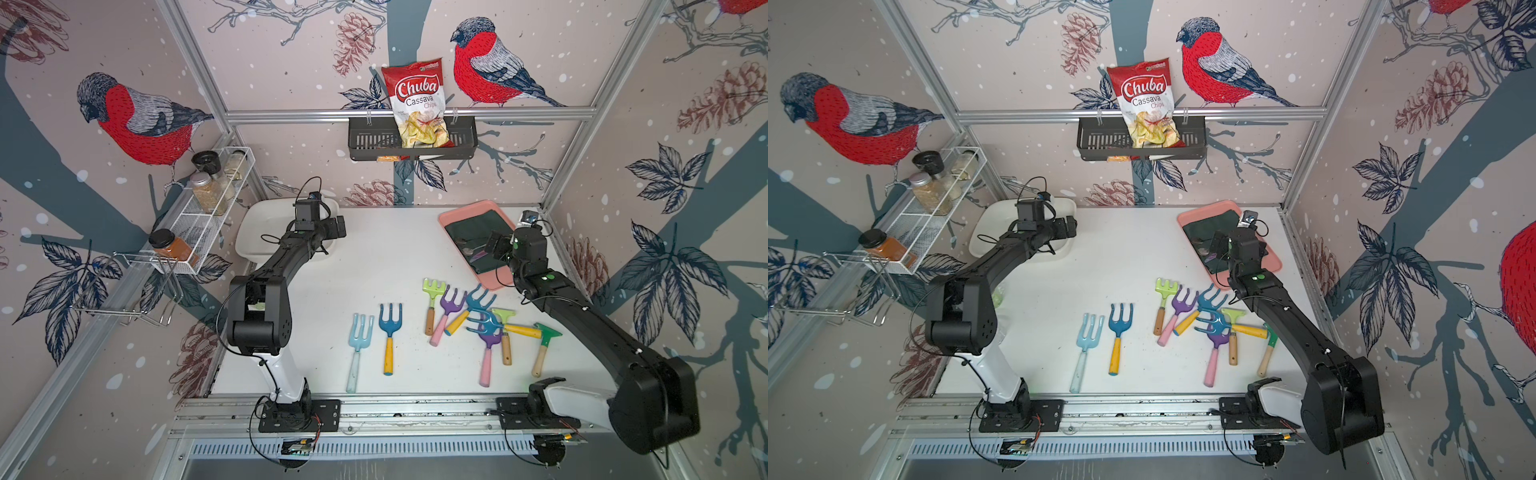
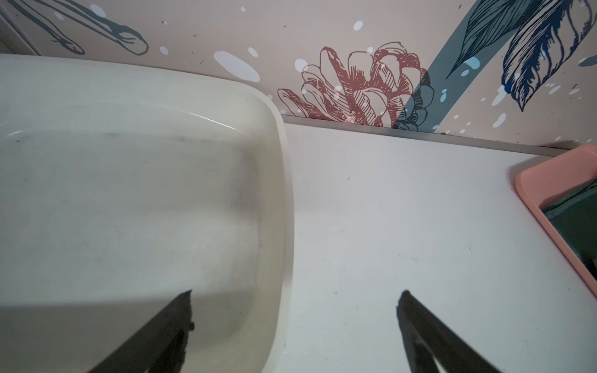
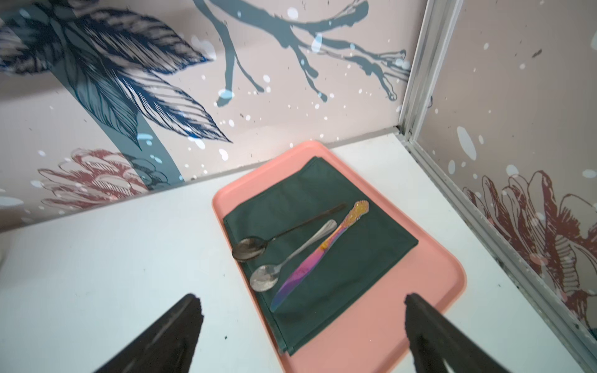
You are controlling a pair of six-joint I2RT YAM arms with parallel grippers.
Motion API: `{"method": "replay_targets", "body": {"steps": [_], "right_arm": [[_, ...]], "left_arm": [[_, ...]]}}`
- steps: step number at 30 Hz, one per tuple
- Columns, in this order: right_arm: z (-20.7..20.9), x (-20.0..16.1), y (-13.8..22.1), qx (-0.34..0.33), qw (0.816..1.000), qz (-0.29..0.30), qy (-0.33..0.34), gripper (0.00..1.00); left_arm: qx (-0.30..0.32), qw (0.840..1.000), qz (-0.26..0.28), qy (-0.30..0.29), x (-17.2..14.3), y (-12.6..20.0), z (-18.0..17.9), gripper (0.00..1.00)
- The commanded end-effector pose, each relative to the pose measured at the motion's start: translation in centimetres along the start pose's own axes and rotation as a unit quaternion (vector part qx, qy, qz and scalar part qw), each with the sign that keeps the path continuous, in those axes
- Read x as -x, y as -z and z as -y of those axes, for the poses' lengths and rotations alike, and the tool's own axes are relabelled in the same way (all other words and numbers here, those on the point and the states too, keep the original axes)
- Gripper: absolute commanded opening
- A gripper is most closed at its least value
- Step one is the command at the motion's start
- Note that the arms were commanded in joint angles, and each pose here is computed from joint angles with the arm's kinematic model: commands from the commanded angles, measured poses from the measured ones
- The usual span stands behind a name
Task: Put the rake into the storage box
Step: Move the storage box to the center of the board.
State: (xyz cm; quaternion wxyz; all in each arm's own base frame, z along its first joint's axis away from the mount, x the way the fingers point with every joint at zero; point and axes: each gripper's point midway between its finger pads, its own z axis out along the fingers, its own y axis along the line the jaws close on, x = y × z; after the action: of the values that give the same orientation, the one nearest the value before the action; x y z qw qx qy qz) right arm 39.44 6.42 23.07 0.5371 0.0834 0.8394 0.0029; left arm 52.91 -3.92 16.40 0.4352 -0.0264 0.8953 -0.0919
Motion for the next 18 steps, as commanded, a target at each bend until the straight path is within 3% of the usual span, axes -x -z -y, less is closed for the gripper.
{"method": "replay_targets", "body": {"steps": [1,18], "right_arm": [[0.8,-1.2,0.2,-0.022,0.999,-0.035,0.001,1.00],[0.0,-6.8,-1.7,0.000,0.986,-0.160,-0.042,1.00]], "left_arm": [[-0.023,0.999,-0.040,0.011,-1.2,-1.0,0.2,0.98],[-0.067,0.994,-0.076,0.037,-2.0,-4.1,1.1,0.98]]}}
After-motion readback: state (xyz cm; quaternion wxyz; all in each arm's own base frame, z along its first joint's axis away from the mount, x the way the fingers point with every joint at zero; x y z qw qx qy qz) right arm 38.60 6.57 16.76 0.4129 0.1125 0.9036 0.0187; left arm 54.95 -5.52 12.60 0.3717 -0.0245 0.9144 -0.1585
